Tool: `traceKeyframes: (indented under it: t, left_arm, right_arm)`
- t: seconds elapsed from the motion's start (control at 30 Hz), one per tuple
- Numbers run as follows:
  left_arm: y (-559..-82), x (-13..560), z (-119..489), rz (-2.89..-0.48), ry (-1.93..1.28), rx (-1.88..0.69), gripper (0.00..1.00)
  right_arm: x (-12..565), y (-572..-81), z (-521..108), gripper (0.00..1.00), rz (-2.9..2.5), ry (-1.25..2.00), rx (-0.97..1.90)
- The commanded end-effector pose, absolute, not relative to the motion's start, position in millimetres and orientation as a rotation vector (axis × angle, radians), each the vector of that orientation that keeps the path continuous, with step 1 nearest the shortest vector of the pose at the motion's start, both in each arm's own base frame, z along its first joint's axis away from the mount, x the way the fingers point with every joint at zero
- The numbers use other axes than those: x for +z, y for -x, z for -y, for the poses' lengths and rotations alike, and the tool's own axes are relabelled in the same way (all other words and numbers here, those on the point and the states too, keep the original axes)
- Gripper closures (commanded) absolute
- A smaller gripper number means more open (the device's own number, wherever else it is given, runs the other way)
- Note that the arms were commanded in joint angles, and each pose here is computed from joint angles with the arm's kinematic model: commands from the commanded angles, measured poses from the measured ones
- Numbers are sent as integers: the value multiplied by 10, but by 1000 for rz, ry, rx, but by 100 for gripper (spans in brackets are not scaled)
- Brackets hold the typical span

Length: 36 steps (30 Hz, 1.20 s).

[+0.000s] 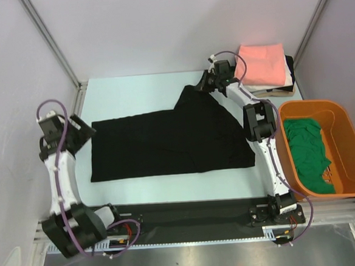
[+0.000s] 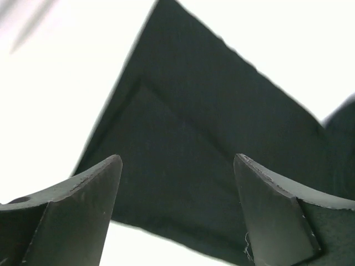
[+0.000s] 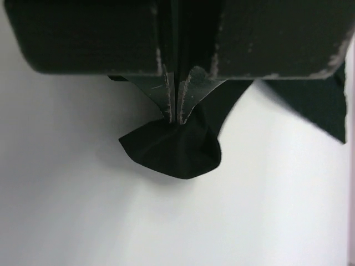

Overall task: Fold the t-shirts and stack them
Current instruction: Fold the tshirt

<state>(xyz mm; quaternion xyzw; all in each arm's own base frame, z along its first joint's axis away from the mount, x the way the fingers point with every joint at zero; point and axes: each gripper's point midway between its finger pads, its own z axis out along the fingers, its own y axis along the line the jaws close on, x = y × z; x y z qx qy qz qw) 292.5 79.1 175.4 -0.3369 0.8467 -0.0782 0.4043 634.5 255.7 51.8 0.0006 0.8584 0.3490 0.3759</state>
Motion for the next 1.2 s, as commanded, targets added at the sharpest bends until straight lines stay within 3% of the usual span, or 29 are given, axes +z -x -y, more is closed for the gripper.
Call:
traceKeyframes:
  t: [0.0,0.03,0.2,0.53,0.8,1.17]
  left_arm:
    - [-3328,1820,-1125,-2148,867,-80,13]
    - [-3438,1874,-1183,-2150,878,-78,13]
    - [-3943,1418,-1322,-2259,935,-109,16]
    - [-4638,975,-1628,-2347,880,-46,21]
    - [-4867,612,-1447,-2439,807,-7,28]
    - [-4867,317,-1452,-2502,793,114,33]
  right_arm:
    - [1548,-6162,-2796,100,-2051,106,957]
    - [1830,-6069,-2855,100,-2012,134,973]
    - [2119,-5602,-3162,100,-1980,225,1002]
    - [2164,-4829,-3242,100,-2007,243,1114]
    - [2128,-4358,-2980,100,-2016,267,1093]
    - [2350,-4264,-2733,100,-1987,245,1086]
